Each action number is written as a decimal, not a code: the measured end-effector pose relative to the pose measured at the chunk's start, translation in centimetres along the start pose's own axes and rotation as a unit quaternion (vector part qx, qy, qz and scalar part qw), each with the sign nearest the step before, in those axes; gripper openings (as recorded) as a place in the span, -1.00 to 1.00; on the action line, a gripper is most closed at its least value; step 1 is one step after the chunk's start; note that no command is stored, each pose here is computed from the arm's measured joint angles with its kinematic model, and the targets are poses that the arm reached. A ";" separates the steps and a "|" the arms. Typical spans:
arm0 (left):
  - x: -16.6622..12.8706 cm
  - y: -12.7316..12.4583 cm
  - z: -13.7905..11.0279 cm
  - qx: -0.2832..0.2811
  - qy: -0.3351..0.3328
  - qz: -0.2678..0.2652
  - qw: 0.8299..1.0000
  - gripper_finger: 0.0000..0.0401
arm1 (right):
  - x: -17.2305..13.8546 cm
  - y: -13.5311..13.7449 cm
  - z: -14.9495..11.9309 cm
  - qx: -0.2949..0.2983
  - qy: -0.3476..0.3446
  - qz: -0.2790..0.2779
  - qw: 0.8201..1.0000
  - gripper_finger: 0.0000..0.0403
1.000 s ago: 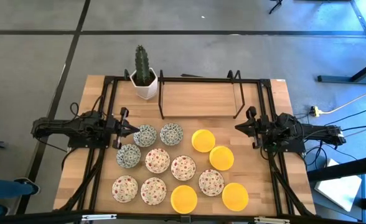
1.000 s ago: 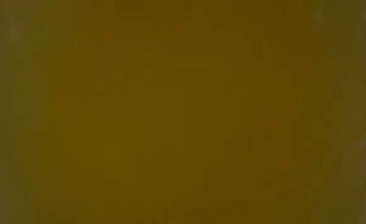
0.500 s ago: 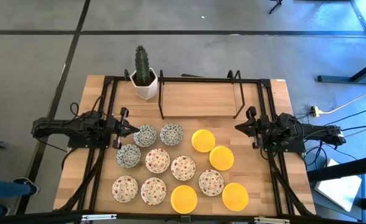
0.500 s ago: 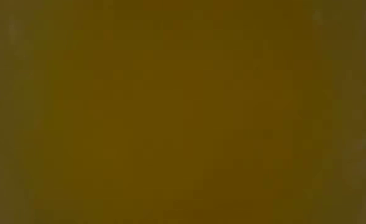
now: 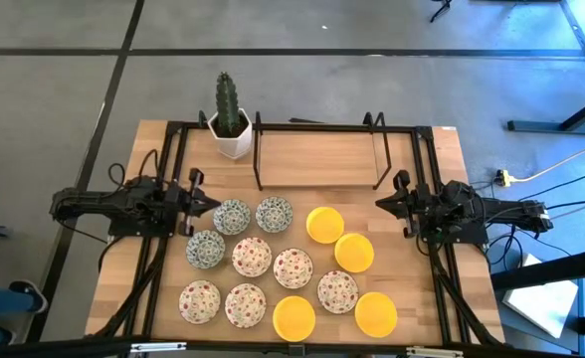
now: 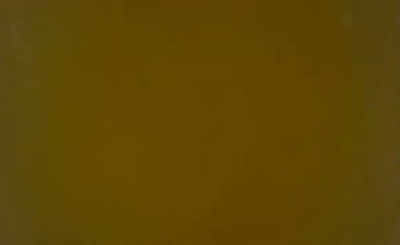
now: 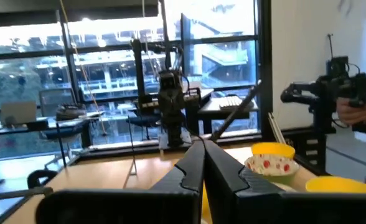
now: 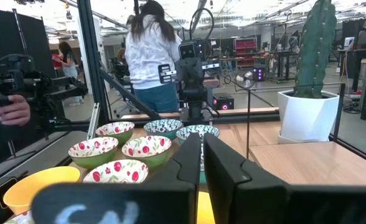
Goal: Pick & Place Mini bowls
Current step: Put the green printed bowl on the shelf
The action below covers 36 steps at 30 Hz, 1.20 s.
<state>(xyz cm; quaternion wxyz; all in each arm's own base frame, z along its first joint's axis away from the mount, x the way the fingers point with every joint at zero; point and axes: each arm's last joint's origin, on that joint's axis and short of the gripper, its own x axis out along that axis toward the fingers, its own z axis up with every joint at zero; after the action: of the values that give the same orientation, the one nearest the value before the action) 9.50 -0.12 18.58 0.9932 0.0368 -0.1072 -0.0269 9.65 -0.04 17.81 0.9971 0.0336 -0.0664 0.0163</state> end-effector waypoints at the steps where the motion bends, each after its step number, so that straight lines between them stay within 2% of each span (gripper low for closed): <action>1: 0.0 0.0 0.1 0.000 -0.007 0.002 1.000 -0.98 | 0.0 0.0 0.0 0.000 0.000 0.000 1.000 -0.89; 4: 0.0 0.1 0.3 0.001 -0.014 0.007 1.000 -0.98 | 0.0 0.0 0.0 -0.002 -0.001 0.000 1.000 -0.89; 11: 0.0 0.5 0.3 -0.016 -0.012 0.077 0.997 -0.98 | 0.0 0.0 0.0 0.001 0.001 0.000 1.000 -0.89; 15: -0.1 0.6 0.3 -0.026 -0.012 0.097 0.995 -0.98 | 0.0 0.0 -0.1 0.000 0.003 0.000 1.000 -0.89; 29: -0.1 0.6 0.6 -0.079 -0.036 0.099 0.991 -0.98 | 0.0 -0.1 -0.9 0.002 0.047 -0.003 0.999 -0.89; 36: -0.1 0.6 0.5 -0.079 -0.028 0.101 0.991 -0.98 | 0.0 -0.1 -1.0 0.002 0.051 -0.003 0.999 -0.89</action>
<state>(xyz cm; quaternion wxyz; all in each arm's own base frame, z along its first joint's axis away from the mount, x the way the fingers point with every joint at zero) 9.35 0.46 19.09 0.9872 -0.0539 -0.1358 0.0638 9.75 -0.04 16.82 0.9992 0.0349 -0.0150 0.0147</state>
